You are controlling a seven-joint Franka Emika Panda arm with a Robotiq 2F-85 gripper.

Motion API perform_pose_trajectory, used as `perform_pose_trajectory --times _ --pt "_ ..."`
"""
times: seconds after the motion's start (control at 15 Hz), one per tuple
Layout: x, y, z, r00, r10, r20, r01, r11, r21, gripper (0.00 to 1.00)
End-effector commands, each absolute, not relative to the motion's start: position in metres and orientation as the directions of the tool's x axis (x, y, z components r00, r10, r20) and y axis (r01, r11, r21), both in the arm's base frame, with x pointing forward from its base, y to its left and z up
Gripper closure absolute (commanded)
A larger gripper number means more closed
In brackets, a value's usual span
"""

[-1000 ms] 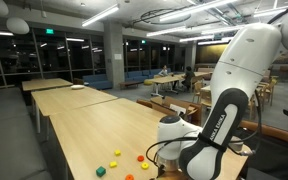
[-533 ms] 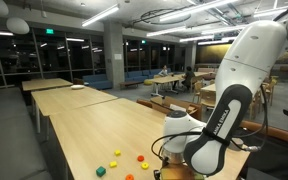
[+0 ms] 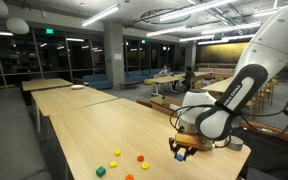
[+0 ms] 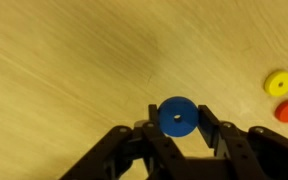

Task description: Put some of the rings in the bowl

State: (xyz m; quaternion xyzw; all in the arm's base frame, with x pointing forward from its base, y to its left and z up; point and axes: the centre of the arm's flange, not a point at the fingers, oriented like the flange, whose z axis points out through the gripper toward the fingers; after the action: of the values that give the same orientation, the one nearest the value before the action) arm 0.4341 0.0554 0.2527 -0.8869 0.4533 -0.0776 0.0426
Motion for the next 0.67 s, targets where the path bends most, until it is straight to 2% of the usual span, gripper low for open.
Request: perform_pose_trajectory --times 0.0,0.6 --pt "0.428 -0.022 0.294 0.52 -0.844 0.132 -0.822 -0.537 -0.19 0.77" --pt "0.44 -0.183 0.302 0.44 -0.893 0.097 -0.864 -0.45 -0.224 0.77"
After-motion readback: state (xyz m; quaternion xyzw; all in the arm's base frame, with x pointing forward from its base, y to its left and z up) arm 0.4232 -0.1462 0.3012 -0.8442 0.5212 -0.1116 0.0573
